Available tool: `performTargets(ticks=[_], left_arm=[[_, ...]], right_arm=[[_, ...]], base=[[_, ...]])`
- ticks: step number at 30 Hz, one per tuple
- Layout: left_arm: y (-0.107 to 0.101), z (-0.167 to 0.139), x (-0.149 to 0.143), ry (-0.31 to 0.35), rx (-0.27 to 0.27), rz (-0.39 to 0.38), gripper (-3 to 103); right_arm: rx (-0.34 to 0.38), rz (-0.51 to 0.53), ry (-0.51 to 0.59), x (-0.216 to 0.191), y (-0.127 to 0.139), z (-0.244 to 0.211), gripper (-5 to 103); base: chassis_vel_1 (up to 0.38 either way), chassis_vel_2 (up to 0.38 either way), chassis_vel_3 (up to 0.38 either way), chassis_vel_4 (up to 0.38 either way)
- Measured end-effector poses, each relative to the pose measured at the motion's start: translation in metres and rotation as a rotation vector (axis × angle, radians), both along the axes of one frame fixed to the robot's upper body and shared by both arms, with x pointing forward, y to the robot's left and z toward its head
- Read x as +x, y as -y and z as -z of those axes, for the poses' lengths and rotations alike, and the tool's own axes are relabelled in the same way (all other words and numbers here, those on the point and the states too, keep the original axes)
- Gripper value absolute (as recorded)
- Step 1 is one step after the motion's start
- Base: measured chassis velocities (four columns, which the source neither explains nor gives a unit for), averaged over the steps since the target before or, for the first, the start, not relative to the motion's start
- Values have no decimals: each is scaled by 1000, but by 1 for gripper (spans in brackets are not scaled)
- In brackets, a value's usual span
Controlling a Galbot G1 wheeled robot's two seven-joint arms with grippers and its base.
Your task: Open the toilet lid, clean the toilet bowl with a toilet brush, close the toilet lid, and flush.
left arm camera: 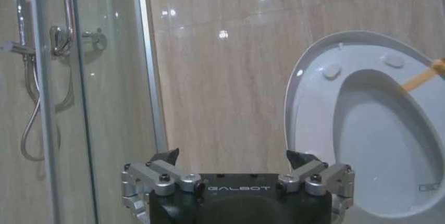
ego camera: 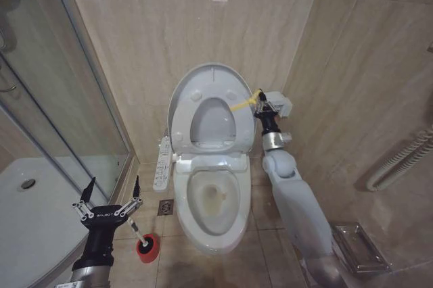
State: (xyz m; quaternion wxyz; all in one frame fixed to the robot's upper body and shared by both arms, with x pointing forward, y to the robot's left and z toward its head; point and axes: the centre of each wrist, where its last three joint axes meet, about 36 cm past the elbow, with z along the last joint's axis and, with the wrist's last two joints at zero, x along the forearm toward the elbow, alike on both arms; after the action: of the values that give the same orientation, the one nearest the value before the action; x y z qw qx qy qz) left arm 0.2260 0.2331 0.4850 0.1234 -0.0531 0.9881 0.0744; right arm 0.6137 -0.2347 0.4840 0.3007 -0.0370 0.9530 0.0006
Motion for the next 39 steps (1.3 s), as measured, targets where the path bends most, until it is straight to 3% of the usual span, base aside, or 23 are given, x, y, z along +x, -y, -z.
performTargets(ticks=[9,18,26,39], left_arm=[[0,0,0,0,0,0,100],[0,0,0,0,0,0,100],[0,0,0,0,0,0,100],[0,0,0,0,0,0,100]], right_arm=[[-33,34,4,38,1,-6,0],[17,36,-22,15,17,-12,0],[-8,61,-25,-9,47,-11,0],[-50,46,4,4,35,23,0]], base=[[0,0,0,0],[0,0,0,0],[0,0,0,0],[0,0,0,0]])
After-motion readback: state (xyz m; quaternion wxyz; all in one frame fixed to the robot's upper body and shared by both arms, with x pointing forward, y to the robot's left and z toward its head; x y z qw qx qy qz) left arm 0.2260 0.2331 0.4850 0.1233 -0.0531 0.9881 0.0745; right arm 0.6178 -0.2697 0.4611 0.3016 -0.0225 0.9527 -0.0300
